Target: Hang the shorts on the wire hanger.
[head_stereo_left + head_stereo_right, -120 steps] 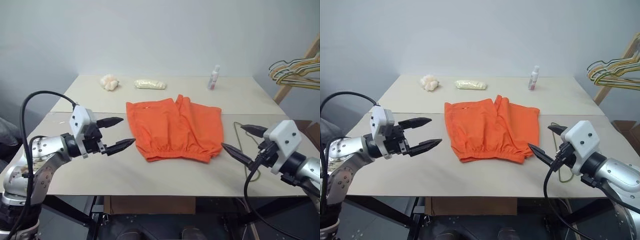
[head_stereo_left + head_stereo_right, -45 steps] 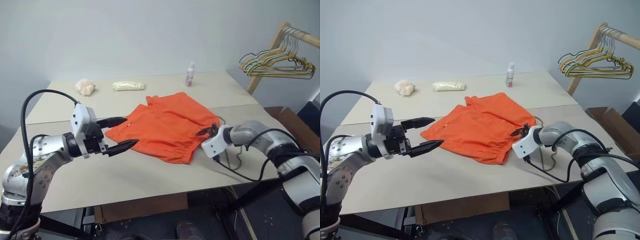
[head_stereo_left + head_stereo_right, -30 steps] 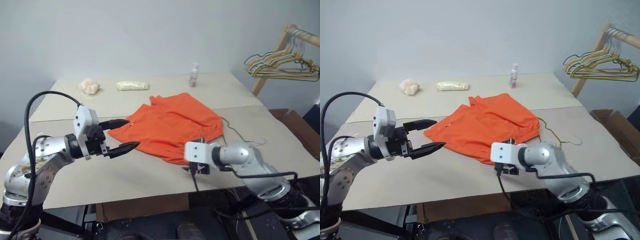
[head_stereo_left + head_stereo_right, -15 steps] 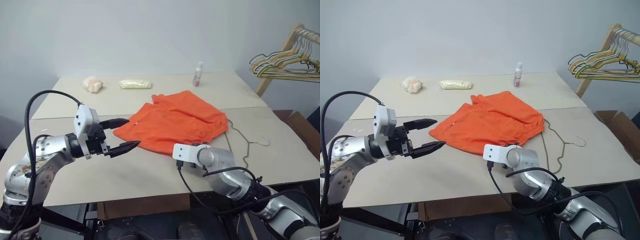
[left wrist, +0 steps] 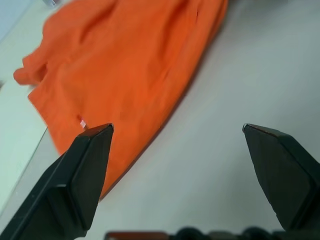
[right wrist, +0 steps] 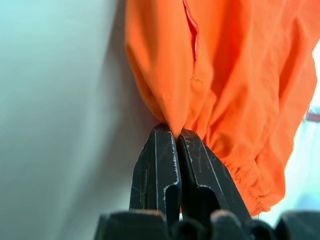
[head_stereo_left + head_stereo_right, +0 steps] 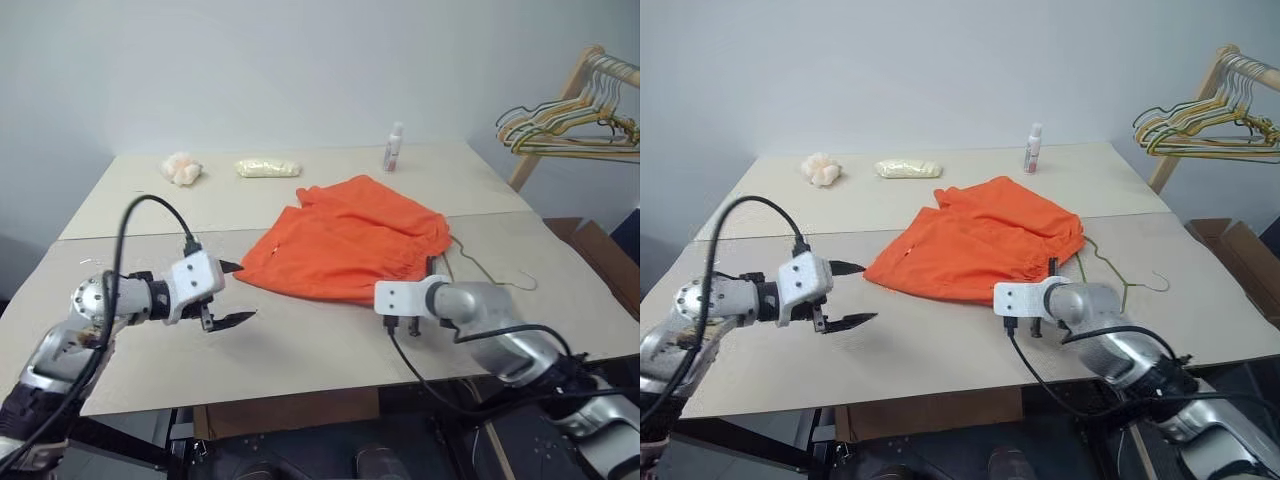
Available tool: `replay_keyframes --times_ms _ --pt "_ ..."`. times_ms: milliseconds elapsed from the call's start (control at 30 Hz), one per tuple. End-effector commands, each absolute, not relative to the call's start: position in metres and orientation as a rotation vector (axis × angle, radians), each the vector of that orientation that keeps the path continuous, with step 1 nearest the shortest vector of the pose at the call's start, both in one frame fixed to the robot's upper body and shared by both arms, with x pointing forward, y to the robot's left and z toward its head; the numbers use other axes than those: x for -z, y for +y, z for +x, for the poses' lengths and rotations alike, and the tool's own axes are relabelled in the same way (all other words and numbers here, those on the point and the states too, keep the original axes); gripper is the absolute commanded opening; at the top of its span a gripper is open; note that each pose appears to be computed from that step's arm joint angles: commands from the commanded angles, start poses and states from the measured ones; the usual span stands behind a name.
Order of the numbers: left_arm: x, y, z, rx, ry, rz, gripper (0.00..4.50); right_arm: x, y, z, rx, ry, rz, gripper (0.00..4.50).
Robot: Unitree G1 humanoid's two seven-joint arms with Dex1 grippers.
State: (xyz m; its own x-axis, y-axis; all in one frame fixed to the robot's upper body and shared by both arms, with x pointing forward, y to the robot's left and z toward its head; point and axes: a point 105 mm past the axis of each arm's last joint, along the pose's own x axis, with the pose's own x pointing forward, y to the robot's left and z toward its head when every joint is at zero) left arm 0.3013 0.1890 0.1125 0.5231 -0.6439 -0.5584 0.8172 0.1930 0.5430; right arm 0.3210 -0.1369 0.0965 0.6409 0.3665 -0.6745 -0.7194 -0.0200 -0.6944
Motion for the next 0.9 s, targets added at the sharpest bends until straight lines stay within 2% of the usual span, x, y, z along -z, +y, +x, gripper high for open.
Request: replay_keyframes --times_ms 33,267,400,567,767,900 --pt "-0.109 0.190 0.319 1.007 0.178 1.102 4.50 -0.123 -0.140 0.320 -0.902 0.235 -1.356 0.02" --pt "-0.082 0.188 0.356 0.947 0.197 1.236 4.50 -0.139 -0.142 0.308 -0.951 0.190 -1.313 0.02" --pt "-0.071 0.183 0.365 0.979 0.223 1.237 3.63 -0.146 -0.141 0.307 -0.931 0.174 -1.287 0.00" --pt "-0.064 0.173 0.376 0.980 0.236 1.192 2.03 -0.151 -0.143 0.309 -0.903 0.166 -1.277 0.00" --pt "-0.071 0.171 0.386 0.957 0.206 1.192 0.08 -0.153 -0.144 0.310 -0.897 0.158 -1.273 0.00" --pt "-0.082 0.179 0.382 1.009 0.216 1.169 0.03 -0.151 -0.143 0.311 -0.914 0.140 -1.273 0.00"
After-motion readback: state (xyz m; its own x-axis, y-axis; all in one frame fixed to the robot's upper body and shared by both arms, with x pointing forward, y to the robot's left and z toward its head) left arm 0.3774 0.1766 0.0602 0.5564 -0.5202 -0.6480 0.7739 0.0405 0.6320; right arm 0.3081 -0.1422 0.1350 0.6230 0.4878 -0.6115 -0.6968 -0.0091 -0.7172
